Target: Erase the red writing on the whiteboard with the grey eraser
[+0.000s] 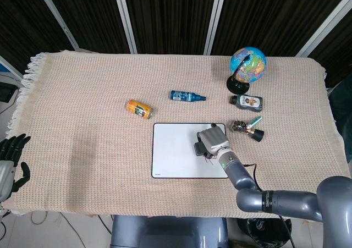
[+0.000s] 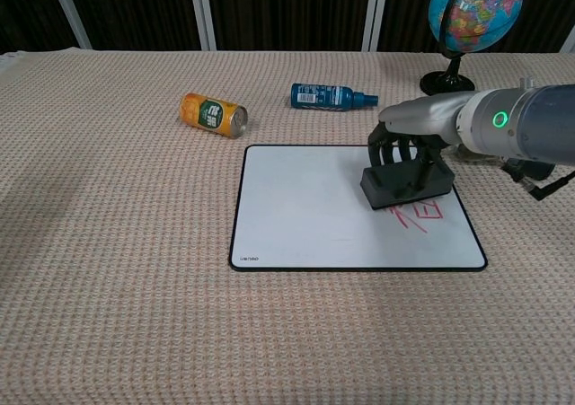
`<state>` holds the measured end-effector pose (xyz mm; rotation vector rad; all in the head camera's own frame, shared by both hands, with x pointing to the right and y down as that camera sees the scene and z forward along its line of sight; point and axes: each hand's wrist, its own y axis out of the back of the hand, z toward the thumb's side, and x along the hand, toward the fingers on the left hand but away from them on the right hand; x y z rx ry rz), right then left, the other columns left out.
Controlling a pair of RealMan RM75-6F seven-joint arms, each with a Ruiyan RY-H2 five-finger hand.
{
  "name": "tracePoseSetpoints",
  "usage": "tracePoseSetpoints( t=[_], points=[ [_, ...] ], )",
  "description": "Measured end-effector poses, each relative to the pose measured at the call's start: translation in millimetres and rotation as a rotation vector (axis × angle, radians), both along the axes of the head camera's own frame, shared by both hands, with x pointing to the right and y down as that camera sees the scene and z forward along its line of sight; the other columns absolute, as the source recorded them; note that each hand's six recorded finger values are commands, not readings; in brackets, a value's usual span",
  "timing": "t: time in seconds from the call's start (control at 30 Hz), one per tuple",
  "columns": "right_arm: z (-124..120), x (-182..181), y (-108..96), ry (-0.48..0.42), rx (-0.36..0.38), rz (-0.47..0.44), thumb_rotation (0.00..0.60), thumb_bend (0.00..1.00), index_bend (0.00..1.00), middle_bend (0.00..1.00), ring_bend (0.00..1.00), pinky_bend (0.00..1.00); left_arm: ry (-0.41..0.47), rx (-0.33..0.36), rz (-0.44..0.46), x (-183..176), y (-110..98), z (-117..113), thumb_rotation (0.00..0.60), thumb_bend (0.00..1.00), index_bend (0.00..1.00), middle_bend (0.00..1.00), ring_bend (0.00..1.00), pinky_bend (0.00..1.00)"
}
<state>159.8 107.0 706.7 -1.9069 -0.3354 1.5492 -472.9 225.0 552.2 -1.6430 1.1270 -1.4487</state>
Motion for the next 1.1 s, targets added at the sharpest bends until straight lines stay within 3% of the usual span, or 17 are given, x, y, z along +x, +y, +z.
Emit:
tracePoseSetpoints(
  t=[0.43, 0.63, 1.1],
  points=[
    [0.7, 2.0, 4.6, -0.01, -0.033, 0.001, 0.6, 0.47, 0.58, 0.58, 0.41, 0.16, -0.001, 0.001, 0.0, 0.0, 0.2, 0.0, 0.6, 0.73, 0.09, 0.04, 0.0, 0.0],
    [-6.4, 1.7, 13.2, -0.044, -0.065, 0.001, 0.6, 0.47, 0.59, 0.58, 0.41, 0.16, -0.001, 0.002, 0.0, -0.1, 0.3, -0.5, 0.6, 0.73, 0.09, 0.04, 0.0, 0.0],
    [-16.4, 13.3, 39.0, -0.072, -0.048, -0.004, 0.6, 0.47, 0.6, 0.59, 0.41, 0.16, -0.005, 0.002, 0.004, 0.2, 1.2, -0.4, 0.6, 0.73, 0.09, 0.04, 0.0, 0.0]
  ],
)
